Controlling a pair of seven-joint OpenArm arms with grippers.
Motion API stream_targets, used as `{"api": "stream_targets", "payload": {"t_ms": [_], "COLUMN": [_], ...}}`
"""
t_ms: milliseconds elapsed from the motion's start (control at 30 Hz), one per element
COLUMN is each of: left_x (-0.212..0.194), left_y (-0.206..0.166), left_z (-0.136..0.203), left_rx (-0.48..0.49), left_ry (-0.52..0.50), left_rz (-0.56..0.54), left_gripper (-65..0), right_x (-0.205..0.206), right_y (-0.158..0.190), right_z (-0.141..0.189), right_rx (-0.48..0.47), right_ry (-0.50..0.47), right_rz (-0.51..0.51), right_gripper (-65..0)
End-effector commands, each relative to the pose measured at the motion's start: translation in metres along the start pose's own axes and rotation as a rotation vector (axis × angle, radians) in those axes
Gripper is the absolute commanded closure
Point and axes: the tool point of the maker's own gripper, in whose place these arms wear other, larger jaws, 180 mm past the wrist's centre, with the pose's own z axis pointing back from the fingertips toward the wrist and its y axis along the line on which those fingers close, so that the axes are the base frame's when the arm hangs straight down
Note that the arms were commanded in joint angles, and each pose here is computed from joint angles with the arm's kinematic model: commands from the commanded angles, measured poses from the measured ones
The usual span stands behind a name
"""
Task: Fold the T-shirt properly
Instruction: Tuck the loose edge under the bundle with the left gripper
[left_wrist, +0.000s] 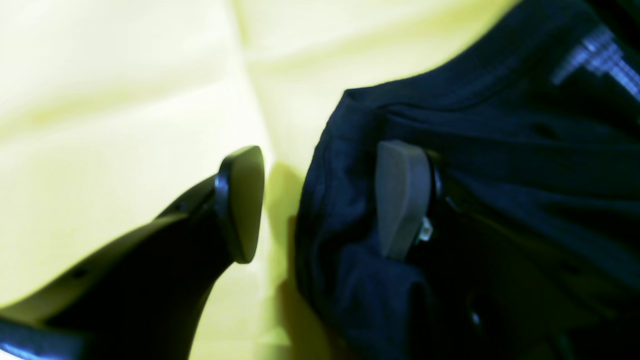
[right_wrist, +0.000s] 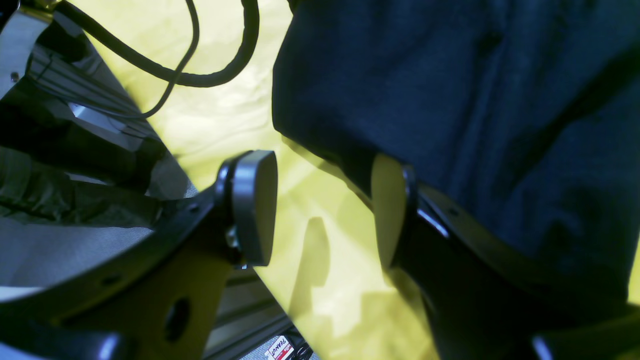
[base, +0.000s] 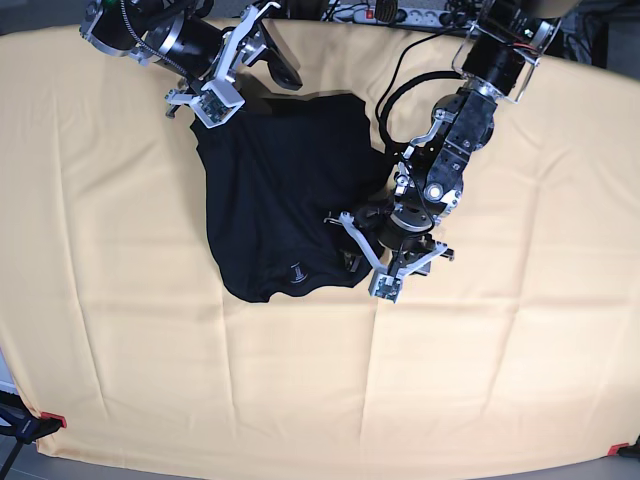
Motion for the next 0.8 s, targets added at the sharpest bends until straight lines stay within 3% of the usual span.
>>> {"api": "stream_targets", "payload": {"t_ms": [0, 200, 433, 633, 767], "left_x": [0.021, 0.019, 0.014, 0.039, 0.043], "left_y": [0.008, 0.032, 0.033, 0.032, 0.025], "left_z": [0.001, 0.003, 0.004, 0.014, 0.015], "left_rx": [0.030, 0.160, 0.168, 0.179, 0.138], "left_ry": [-0.060, -0.047, -0.018, -0.086, -0.093], "left_rz": [-0.019, -0.010, -0.017, -0.047, -0.034], "left_gripper": [-35.6, -35.6, -35.6, -35.6, -35.6], "right_x": [0.010, 0.010, 0.010, 0.010, 0.010], "right_y": [0.004, 0.004, 0.004, 0.004, 0.004], "right_z": [0.002, 0.002, 0.002, 0.002, 0.002], "right_rx": [0.014, 0.015, 0.015, 0.015, 0.015], "right_ry": [-0.046, -0.047, -0.048, -0.048, -0.047], "right_rz": [0.006, 0.006, 0.006, 0.006, 0.006], "right_gripper": [-32.8, -32.8, -32.8, -32.8, -32.8]}}
